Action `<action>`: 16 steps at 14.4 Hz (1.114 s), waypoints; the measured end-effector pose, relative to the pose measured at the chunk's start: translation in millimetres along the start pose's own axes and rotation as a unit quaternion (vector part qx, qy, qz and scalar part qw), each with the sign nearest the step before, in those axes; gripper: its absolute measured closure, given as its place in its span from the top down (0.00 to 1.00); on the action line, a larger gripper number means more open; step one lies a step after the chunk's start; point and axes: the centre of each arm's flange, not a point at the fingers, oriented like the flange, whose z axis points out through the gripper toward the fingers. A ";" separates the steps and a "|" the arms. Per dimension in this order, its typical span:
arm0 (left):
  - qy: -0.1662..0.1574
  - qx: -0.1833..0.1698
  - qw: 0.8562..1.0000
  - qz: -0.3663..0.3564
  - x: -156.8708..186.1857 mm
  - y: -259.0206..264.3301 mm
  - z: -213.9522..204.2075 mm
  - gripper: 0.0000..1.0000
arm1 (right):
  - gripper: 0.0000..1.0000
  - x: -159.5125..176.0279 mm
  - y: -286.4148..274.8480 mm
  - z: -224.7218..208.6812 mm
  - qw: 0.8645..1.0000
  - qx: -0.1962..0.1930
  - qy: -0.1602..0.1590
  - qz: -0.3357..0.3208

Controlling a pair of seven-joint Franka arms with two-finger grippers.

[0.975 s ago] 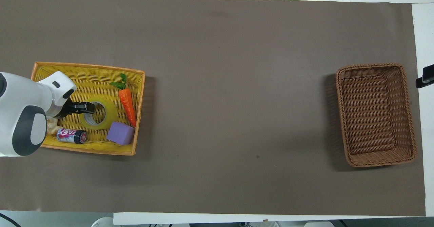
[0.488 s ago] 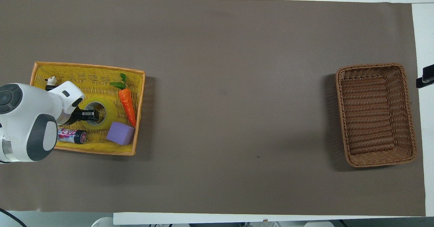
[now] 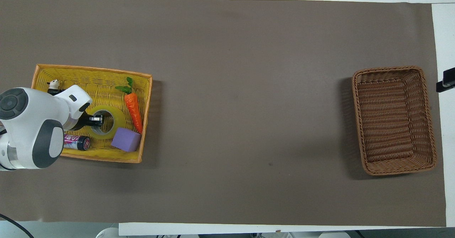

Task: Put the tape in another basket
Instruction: 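Reach the left gripper down into the yellow basket onto the tape roll, then grasp the yellow tape roll with the left gripper and lift it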

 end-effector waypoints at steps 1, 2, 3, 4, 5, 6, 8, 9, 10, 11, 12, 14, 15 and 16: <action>0.003 0.000 1.000 -0.001 3.8 -0.6 -5.0 0.23 | 1.00 0.0 0.0 0.0 1.000 0.000 0.000 0.000; 0.000 -0.001 1.000 -0.003 12.6 -1.8 -18.6 0.23 | 1.00 0.0 0.0 0.0 1.000 0.000 0.000 0.000; -0.010 -0.006 1.000 -0.009 24.4 -2.5 -41.6 0.23 | 1.00 0.0 0.0 0.0 1.000 0.000 0.000 0.000; -0.016 -0.018 1.000 -0.017 37.8 -1.5 -72.0 0.23 | 1.00 0.0 0.0 0.0 1.000 0.000 0.000 0.000; -0.015 -0.041 0.999 -0.026 50.3 3.9 -106.3 0.23 | 1.00 0.0 0.0 0.0 1.000 0.000 0.000 0.000; -0.008 -0.071 0.997 -0.036 59.1 17.1 -137.3 0.23 | 1.00 0.0 0.0 0.0 1.000 0.000 0.000 0.000; 0.005 -0.134 0.989 -0.069 67.2 57.1 -171.0 0.23 | 1.00 0.0 0.0 0.0 1.000 0.000 0.000 0.000; 0.001 -0.160 0.984 -0.073 66.6 85.8 -177.5 0.23 | 1.00 0.0 0.0 0.0 1.000 0.000 0.000 0.000; -0.007 -0.178 0.981 -0.075 62.4 121.3 -180.3 0.23 | 1.00 0.0 0.0 0.0 1.000 0.000 0.000 0.000; -0.013 -0.187 0.979 -0.084 56.1 158.1 -182.4 0.23 | 1.00 0.0 0.0 0.0 1.000 0.000 0.000 0.000; -0.012 -0.191 0.977 -0.098 48.1 195.0 -184.6 0.23 | 1.00 0.0 0.0 0.0 1.000 0.000 0.000 0.000; -0.003 -0.199 0.974 -0.111 28.8 257.7 -188.4 0.23 | 1.00 0.0 0.0 0.0 1.000 0.000 0.000 0.000; 0.003 -0.203 0.973 -0.110 20.7 277.6 -190.3 0.23 | 1.00 0.0 0.0 0.0 1.000 0.000 0.000 0.000; 0.004 -0.205 0.973 -0.107 15.0 289.1 -191.4 0.23 | 1.00 0.0 0.0 0.0 1.000 0.000 0.000 0.000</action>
